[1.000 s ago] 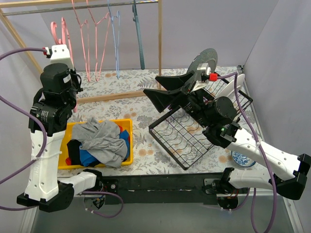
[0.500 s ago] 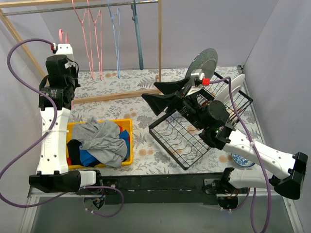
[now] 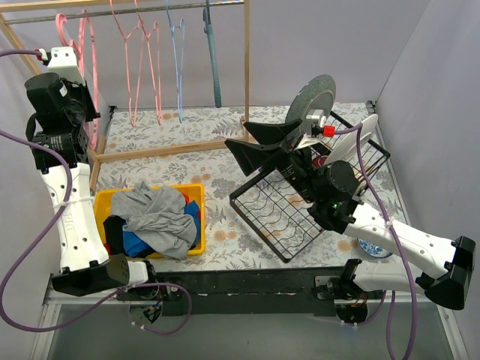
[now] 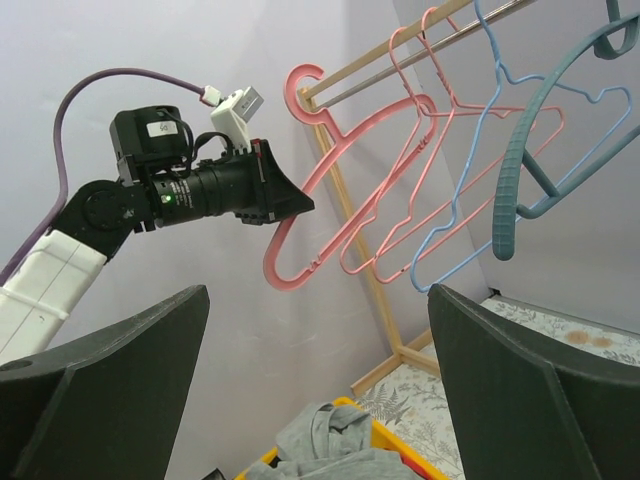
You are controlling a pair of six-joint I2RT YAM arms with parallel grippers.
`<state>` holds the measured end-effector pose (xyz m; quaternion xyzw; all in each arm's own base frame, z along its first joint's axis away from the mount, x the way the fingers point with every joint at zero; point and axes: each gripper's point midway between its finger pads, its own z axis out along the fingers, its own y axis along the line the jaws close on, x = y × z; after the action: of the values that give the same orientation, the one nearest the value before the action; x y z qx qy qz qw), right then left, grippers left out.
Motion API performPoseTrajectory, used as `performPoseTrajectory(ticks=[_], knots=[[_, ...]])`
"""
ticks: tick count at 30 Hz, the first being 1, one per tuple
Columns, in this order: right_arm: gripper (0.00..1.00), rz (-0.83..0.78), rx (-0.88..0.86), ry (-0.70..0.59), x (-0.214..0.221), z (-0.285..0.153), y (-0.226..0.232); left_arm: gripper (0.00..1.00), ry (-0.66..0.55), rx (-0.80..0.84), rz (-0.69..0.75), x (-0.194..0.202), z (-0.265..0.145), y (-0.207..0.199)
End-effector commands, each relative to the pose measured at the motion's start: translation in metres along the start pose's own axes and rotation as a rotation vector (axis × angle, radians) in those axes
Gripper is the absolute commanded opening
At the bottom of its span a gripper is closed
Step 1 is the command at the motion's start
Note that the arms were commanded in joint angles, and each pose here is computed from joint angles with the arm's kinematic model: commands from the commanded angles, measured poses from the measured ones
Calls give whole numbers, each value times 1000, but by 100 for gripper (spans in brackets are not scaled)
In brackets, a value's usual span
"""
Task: Remove the tank top from the hanger
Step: Place the hanger at the clothesline.
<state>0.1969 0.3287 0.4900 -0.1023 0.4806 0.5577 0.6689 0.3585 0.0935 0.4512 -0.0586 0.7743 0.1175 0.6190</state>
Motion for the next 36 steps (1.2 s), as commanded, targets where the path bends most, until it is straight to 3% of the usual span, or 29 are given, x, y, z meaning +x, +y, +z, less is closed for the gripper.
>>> performPoseTrajectory(ticks=[1,19,25,36], knots=[[99,11,-22,-87,-25,0,8,0,-87,87,-9,-29,1,-5],[99,-13,-36,-201,-65,-22,15,0,-236,95,-61,-85,26,-3],[98,-3,-54,-210,-67,-23,18,0,-132,60,-107,-60,42,1],[98,-25,-34,-208,-63,-23,13,0,-192,79,-82,-56,33,-4]])
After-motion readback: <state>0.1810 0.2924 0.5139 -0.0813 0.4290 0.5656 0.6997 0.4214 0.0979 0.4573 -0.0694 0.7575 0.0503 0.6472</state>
